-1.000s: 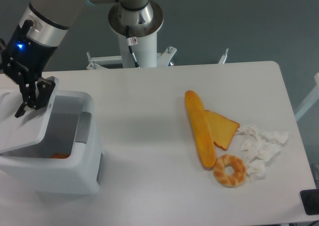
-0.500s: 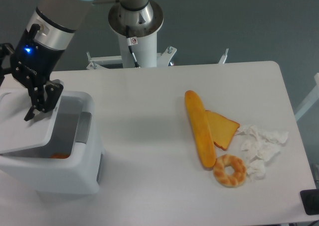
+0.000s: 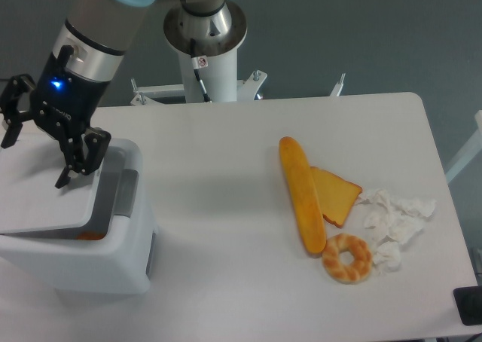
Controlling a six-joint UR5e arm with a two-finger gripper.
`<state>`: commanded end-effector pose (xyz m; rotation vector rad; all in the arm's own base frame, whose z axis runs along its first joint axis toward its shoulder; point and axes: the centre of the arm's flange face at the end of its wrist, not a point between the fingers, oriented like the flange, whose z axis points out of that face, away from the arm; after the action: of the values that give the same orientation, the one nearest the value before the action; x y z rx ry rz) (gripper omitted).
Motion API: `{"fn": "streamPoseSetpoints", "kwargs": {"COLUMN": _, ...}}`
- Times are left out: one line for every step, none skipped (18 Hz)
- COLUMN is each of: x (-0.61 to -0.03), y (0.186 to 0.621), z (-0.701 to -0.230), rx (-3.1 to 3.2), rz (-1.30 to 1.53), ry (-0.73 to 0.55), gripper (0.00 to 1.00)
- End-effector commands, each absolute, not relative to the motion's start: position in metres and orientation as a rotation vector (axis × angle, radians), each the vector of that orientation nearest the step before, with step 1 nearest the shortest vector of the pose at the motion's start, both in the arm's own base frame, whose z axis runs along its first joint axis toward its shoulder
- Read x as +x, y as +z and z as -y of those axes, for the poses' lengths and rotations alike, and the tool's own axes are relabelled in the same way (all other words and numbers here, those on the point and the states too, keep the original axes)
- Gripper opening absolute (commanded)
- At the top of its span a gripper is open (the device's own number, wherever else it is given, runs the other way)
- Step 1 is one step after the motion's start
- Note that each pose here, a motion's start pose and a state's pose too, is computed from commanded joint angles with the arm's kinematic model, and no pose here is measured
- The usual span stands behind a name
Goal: Close the trash can
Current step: 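Push the lid down with the gripper until it shuts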
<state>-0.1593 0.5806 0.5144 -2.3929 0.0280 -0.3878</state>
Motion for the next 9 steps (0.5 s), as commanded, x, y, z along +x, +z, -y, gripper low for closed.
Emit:
{"fn": "streamPoseSetpoints", "kwargs": {"x": -0.1588, "y": 0.5127, "z": -0.5798, "rx": -2.397, "rz": -0.012, "ry": -0.397, "gripper": 1.0}}
{"fn": "streamPoseSetpoints", "kwargs": {"x": -0.1587, "y": 0.5114, "z": -0.5797, "rx": -2.4, "rz": 0.004, "ry": -0.404, "gripper": 1.0}}
{"fn": "streamPoseSetpoints", "kwargs": {"x": -0.1589, "y": 0.5097, "z": -0.58, "rx": -2.402, "rz": 0.016, "ry": -0.41, "gripper": 1.0}}
{"fn": "streamPoseSetpoints", "kwargs": {"x": -0.1589, "y": 0.5097, "z": -0.58, "rx": -2.403, "rz": 0.025, "ry": -0.414, "gripper": 1.0}}
{"fn": "streamPoseSetpoints", "kwargs": {"x": -0.1589, "y": 0.5103, "z": -0.5801, "rx": -2.404, "rz": 0.038, "ry": -0.419, "gripper": 1.0}}
{"fn": "streamPoseSetpoints", "kwargs": {"x": -0.1592, "y": 0.5086, "z": -0.5804, "rx": -2.407, "rz": 0.058, "ry": -0.428, "gripper": 1.0}}
{"fn": "streamPoseSetpoints", "kwargs": {"x": -0.16, "y": 0.5086, "z": -0.5802, "rx": -2.408, "rz": 0.075, "ry": -0.433, "gripper": 1.0}}
{"fn": "streamPoseSetpoints", "kwargs": {"x": -0.1616, "y": 0.5103, "z": -0.5794, "rx": -2.406, "rz": 0.086, "ry": -0.433, "gripper": 1.0}}
{"fn": "streamPoseSetpoints", "kwargs": {"x": -0.1624, "y": 0.5095, "z": -0.579, "rx": -2.406, "rz": 0.089, "ry": -0.433, "gripper": 1.0}}
